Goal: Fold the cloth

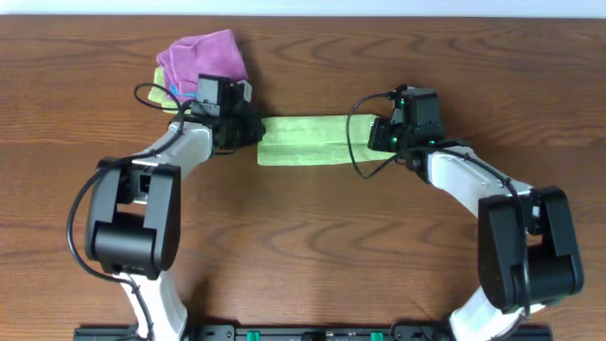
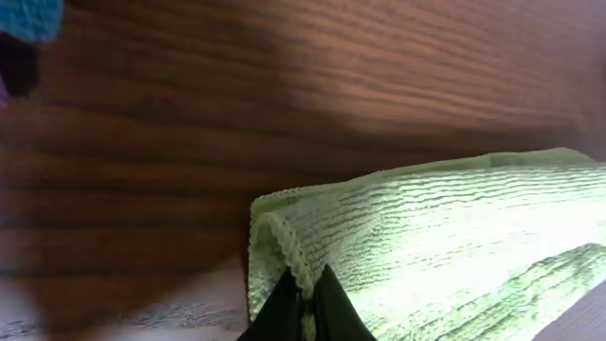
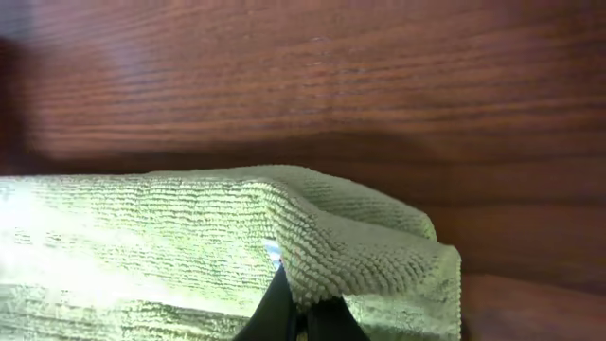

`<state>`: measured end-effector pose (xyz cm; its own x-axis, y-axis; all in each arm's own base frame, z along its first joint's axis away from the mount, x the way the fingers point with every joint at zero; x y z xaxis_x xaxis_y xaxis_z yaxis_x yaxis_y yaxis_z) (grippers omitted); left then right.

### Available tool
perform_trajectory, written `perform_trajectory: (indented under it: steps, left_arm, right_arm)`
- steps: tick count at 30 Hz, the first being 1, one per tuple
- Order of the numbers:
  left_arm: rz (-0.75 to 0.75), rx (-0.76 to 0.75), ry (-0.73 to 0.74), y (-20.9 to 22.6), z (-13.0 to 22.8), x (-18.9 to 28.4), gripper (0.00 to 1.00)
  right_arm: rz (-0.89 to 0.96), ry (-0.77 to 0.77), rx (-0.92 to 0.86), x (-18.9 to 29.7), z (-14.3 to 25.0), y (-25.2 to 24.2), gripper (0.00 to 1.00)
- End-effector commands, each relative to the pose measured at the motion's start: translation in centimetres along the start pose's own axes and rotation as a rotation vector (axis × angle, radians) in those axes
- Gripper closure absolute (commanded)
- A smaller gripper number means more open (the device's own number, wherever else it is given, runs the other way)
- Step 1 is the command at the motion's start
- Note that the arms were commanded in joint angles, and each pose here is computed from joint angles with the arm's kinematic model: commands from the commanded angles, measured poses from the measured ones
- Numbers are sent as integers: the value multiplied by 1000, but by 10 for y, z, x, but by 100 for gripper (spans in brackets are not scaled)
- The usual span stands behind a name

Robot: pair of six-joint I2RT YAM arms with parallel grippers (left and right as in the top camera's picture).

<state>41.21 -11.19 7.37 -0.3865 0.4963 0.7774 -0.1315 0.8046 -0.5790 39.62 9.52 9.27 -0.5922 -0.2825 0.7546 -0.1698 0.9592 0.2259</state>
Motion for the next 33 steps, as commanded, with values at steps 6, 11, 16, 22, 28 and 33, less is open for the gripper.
perform_trajectory:
  steps: [6, 11, 16, 22, 28, 33]
  left_arm:
    - [-37, -49, -17, 8, -6, -6, 91]
    - [-38, -65, -30, 13, -11, -1, 67]
    - [-26, -56, -59, 14, -19, 11, 46]
    - [-11, -68, -96, 4, -25, 30, 40]
    - [90, -49, -103, -24, -25, 62, 46]
    - [155, 32, -96, -40, -23, 73, 81]
  right_arm:
    - [61, 0, -5, -2, 2, -6, 58]
    - [62, 11, -22, -2, 4, -6, 39]
    - [61, 18, -54, 3, 3, -5, 31]
    - [72, -4, -75, 23, -5, -2, 27]
    - [99, -46, -120, 60, -17, 2, 25]
    - [104, -25, -178, 84, -13, 5, 17]
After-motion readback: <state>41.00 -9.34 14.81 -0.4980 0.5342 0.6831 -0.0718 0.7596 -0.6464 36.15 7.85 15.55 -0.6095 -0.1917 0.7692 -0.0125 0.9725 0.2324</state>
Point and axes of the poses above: each gripper's point midway between its finger pads, its own x axis back along the fingers, its own y axis along the line the jaws close on, z = x × y, the point moved 7 cm from there along x, back along the fingers, and after that the axes turned 11 degrees about x, right-handed, at the moved point
